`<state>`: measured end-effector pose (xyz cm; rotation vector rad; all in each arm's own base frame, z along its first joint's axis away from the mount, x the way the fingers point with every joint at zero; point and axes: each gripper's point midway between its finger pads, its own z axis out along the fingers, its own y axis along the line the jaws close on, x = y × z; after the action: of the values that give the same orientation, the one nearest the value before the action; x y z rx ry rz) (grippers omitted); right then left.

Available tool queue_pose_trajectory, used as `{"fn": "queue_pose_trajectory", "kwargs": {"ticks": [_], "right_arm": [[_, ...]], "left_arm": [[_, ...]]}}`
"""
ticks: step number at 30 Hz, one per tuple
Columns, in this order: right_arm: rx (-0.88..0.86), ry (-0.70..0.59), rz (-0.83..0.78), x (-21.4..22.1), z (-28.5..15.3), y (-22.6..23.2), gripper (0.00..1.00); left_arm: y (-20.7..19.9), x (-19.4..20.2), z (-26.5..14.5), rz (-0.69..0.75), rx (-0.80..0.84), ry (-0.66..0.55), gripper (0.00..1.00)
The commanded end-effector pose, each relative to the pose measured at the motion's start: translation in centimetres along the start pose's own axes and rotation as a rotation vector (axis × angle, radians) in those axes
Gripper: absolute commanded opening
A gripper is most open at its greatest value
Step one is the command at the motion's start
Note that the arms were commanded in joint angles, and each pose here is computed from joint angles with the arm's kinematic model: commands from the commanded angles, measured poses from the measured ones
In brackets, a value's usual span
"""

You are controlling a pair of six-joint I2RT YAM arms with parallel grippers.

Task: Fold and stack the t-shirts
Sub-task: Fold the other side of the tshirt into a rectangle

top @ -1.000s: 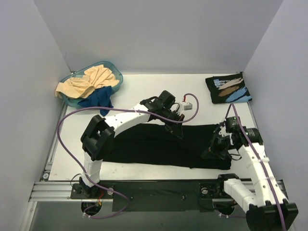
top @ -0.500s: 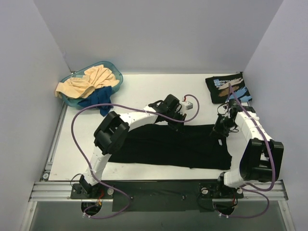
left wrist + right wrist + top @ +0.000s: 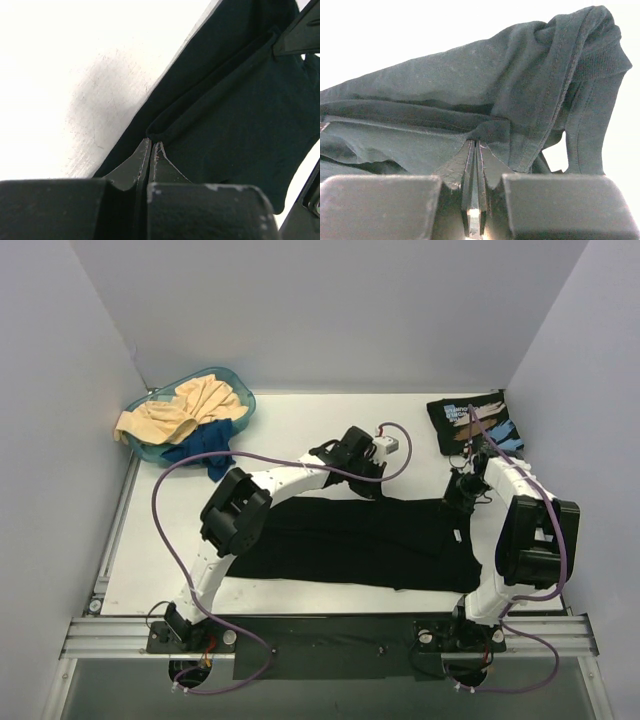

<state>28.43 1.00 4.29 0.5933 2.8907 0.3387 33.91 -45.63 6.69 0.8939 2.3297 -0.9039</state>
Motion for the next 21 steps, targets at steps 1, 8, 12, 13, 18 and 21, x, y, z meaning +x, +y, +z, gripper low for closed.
{"fn": "queue_pose_trajectory", "kwargs": {"ticks": [1, 8, 12, 13, 18, 21], "right_arm": [[0.042, -0.025, -0.017, -1.3, -0.8, -0.6, 0.0], [0.035, -0.029, 0.007, -1.1, -1.5, -0.2, 0.0], [0.12, -0.033, 0.034, -1.1, -2.1, -1.5, 0.31], [0.168, -0.033, 0.043, -1.1, -2.4, -2.3, 0.37], [0.2, -0.154, 0.023, -2.3, -6.1, -2.0, 0.4], [0.211, -0.171, -0.006, -1.1, -7.1, -1.0, 0.25]], "left_arm": [[0.5, 0.1, 1.1, 0.004, 0.011, 0.003, 0.0], [0.8, 0.9, 1.7, 0.027, -0.002, 0.024, 0.04], [0.9, -0.1, 1.2, 0.082, -0.021, 0.027, 0.47], [0.7, -0.8, 0.8, 0.092, -0.024, 0.019, 0.57], [0.2, -4.0, -1.7, 0.15, -0.031, -0.02, 0.63], [-0.1, -6.1, -4.5, 0.17, -0.024, -0.039, 0.64]]}}
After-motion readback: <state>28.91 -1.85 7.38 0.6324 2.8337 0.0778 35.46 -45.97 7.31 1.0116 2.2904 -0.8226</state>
